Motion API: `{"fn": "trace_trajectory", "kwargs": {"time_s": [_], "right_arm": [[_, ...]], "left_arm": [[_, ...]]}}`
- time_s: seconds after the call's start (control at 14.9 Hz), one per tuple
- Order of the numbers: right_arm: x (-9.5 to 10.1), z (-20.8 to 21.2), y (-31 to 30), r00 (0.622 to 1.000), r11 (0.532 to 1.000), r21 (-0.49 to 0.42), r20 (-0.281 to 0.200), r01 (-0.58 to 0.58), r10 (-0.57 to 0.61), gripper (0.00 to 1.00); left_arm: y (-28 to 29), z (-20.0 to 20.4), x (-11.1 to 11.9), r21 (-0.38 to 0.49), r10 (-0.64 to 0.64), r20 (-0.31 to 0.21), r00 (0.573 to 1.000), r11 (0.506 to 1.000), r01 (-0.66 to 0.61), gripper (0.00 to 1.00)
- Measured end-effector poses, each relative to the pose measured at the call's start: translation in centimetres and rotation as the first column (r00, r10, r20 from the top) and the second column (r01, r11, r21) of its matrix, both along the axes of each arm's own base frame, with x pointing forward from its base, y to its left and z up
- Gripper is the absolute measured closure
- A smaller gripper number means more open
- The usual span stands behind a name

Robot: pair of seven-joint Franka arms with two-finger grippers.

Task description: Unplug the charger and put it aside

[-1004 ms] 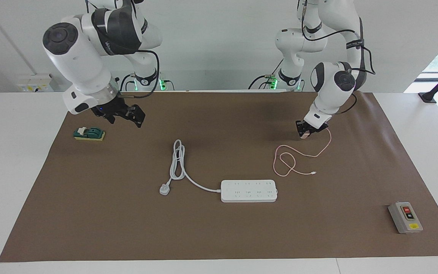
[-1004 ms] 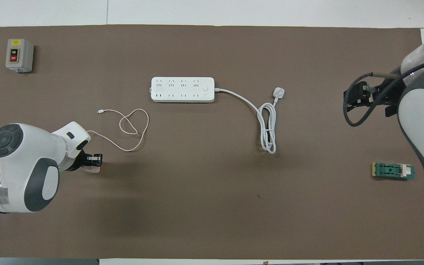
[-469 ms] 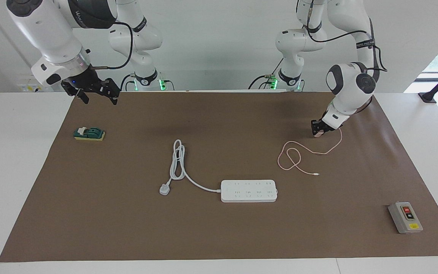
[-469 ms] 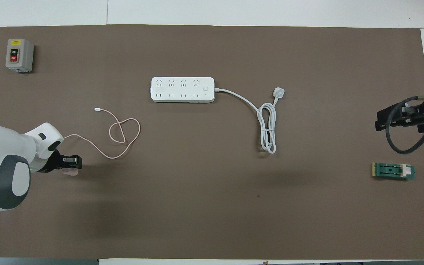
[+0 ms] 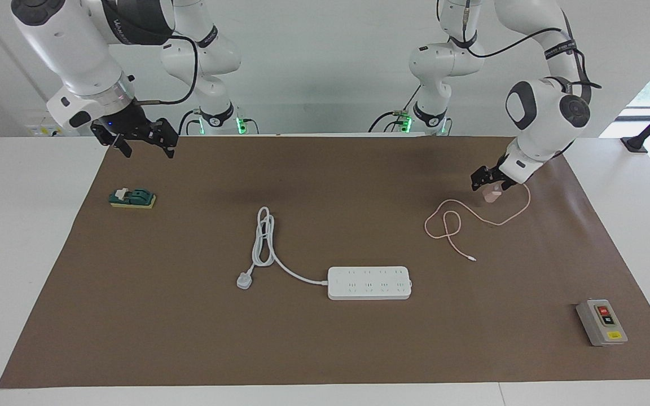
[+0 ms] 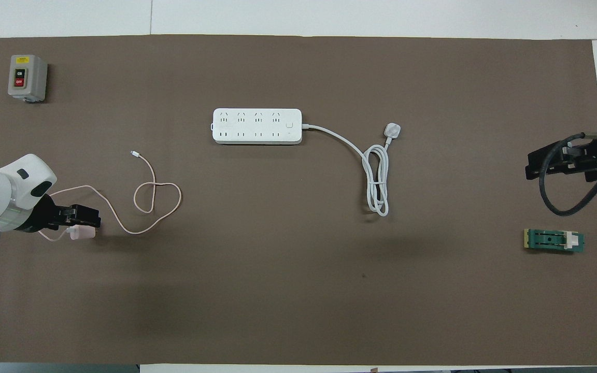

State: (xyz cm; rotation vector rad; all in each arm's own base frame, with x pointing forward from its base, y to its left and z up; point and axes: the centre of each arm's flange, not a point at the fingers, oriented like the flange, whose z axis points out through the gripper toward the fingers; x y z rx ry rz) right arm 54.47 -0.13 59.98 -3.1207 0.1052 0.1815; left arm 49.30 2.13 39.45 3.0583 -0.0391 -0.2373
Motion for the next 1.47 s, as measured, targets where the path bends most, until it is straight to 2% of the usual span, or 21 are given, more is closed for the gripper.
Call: {"fn": "trace_trajectory", "kwargs": {"time_s": [0.33,0.6,0.94,1.14,1.27,1.47], "right_arm": [[0.0,0.0,-0.3,1.0,1.0,0.005,0.0,0.008,-0.008,0.0],[0.0,0.0,-1.6,1.0,1.0,0.004,0.0,0.03,-0.03,0.0],[-0.1,-0.1,-3.3,0.998,0.998,0.004,-0.002,0.061,-0.061,0.0],[-0.1,-0.2,-2.9,0.998,0.998,0.004,-0.005,0.055,-0.055,0.0],[-0.1,-0.2,-3.0,0.998,0.998,0.004,-0.004,0.056,-0.056,0.0],[-0.2,0.0,-3.0,0.998,0.998,0.005,0.0,0.056,-0.056,0.0]], "left_arm": [[-0.5,0.7,0.3,-0.016,0.002,0.0,1.0,1.0,-0.002,0.0],[-2.7,5.5,1.6,-0.015,0.021,-0.012,1.0,1.0,-0.022,0.0],[-4.1,14.7,2.8,-0.009,0.054,0.026,0.998,0.998,-0.054,0.0],[-2.1,20.4,2.9,0.036,0.087,0.097,0.991,0.995,-0.091,0.0],[-1.3,22.0,2.4,0.064,0.091,0.127,0.988,0.993,-0.1,0.0],[-1.3,21.6,2.6,0.069,0.093,0.119,0.989,0.992,-0.102,0.0]]}}
